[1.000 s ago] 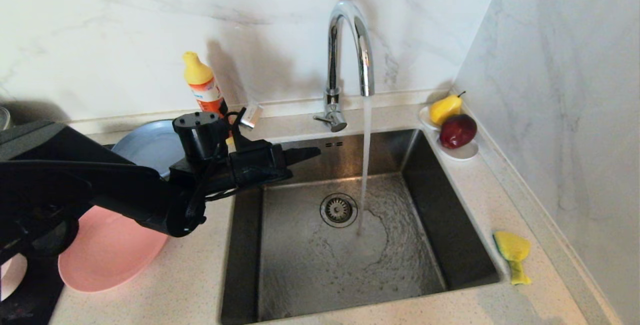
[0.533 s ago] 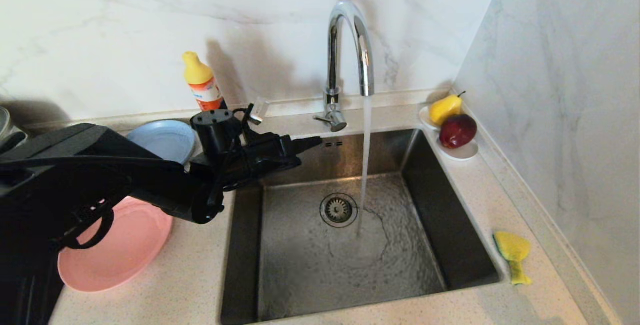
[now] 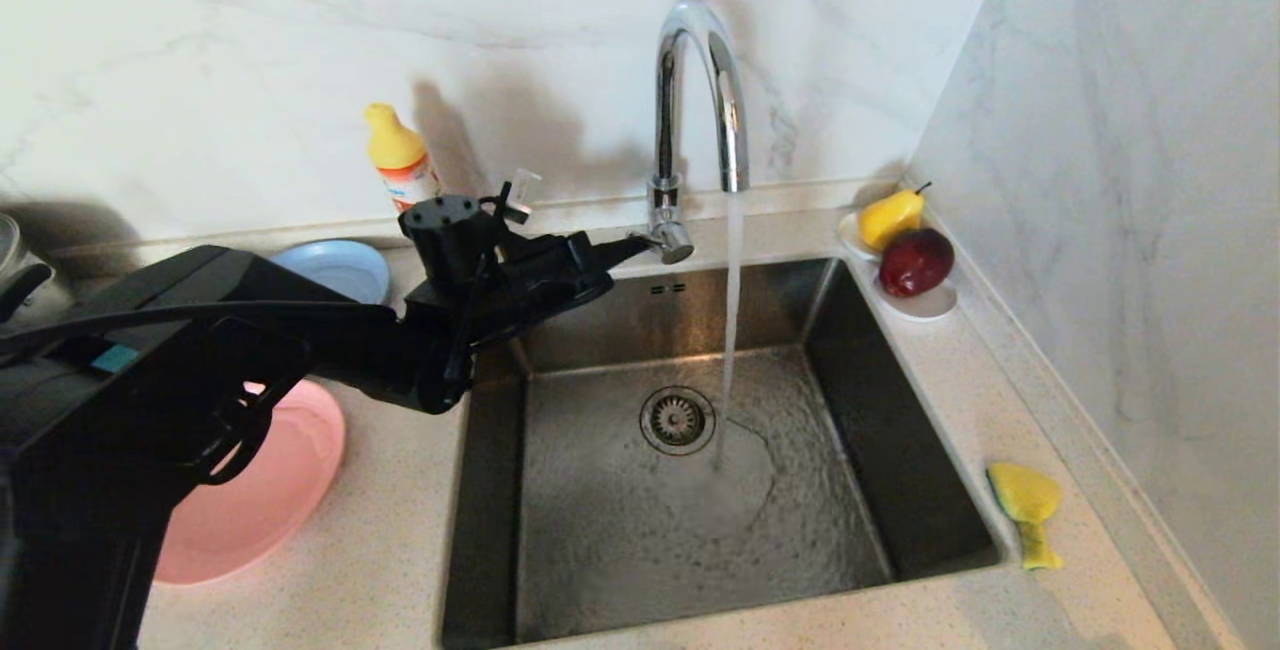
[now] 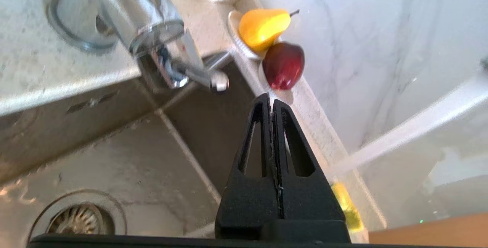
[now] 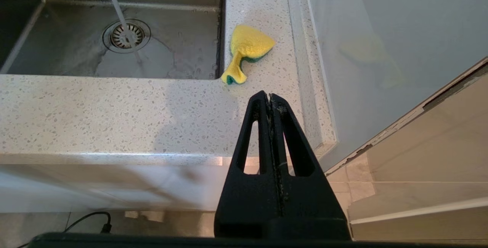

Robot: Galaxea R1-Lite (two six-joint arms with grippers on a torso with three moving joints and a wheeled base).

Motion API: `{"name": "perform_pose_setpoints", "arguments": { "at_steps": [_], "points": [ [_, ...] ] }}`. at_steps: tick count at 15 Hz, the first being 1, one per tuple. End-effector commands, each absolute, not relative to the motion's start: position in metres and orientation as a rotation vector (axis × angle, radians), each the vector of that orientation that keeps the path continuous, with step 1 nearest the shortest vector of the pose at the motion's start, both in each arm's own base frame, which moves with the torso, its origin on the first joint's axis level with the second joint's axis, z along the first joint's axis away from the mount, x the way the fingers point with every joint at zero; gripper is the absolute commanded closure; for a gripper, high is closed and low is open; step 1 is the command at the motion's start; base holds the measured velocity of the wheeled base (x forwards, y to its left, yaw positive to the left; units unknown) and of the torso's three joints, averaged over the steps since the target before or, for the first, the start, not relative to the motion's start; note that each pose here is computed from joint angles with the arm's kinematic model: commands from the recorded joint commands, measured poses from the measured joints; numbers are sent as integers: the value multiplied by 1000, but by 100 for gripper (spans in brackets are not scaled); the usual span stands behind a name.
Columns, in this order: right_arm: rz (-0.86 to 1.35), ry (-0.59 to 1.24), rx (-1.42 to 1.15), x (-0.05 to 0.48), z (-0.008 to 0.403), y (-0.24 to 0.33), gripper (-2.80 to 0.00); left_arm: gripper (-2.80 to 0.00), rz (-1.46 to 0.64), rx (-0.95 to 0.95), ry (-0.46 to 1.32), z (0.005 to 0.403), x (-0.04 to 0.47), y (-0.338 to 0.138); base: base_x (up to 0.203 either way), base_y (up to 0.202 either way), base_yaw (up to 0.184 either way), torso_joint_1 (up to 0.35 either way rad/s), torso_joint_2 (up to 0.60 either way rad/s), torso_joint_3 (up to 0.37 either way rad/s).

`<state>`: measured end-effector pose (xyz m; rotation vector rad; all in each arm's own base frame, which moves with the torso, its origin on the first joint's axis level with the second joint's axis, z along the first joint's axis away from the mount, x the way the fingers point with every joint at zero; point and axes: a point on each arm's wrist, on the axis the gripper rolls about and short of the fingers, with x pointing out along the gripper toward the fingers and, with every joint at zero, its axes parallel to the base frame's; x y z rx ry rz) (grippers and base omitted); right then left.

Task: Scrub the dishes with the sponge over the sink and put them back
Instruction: Turn off the faucet

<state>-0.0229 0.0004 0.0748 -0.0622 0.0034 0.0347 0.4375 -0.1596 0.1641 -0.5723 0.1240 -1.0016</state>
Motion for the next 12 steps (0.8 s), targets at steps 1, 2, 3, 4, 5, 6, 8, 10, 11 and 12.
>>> {"name": "perform_pose_setpoints", "arguments": {
  "at_steps": [1, 2, 3, 4, 5, 6, 8, 10, 11, 12],
  "points": [
    [35, 3, -63, -23, 75, 0, 0, 0, -1007, -596, 124, 161, 445, -162, 0, 0, 0, 0, 0, 0],
    [35, 3, -63, -23, 75, 0, 0, 0, -1006, -600, 125, 159, 447, -164, 0, 0, 0, 0, 0, 0],
    [35, 2, -63, -23, 75, 0, 0, 0, -1006, -600, 125, 158, 449, -164, 0, 0, 0, 0, 0, 0],
    [35, 2, -63, -23, 75, 0, 0, 0, -1006, -600, 123, 157, 450, -165, 0, 0, 0, 0, 0, 0],
    [35, 3, -63, -23, 75, 0, 0, 0, -1004, -601, 126, 156, 450, -165, 0, 0, 0, 0, 0, 0],
    [35, 2, -63, -23, 75, 0, 0, 0, -1001, -602, 129, 154, 451, -165, 0, 0, 0, 0, 0, 0],
    [35, 2, -63, -23, 75, 0, 0, 0, -979, -606, 112, 154, 453, -165, 0, 0, 0, 0, 0, 0],
    [35, 2, -63, -23, 75, 0, 0, 0, -947, -614, 100, 158, 458, -166, 0, 0, 0, 0, 0, 0],
    [35, 2, -63, -23, 75, 0, 0, 0, -940, -615, 94, 161, 461, -166, 0, 0, 0, 0, 0, 0],
    [35, 3, -63, -23, 75, 0, 0, 0, -936, -616, 90, 163, 462, -167, 0, 0, 0, 0, 0, 0]
  ]
}}
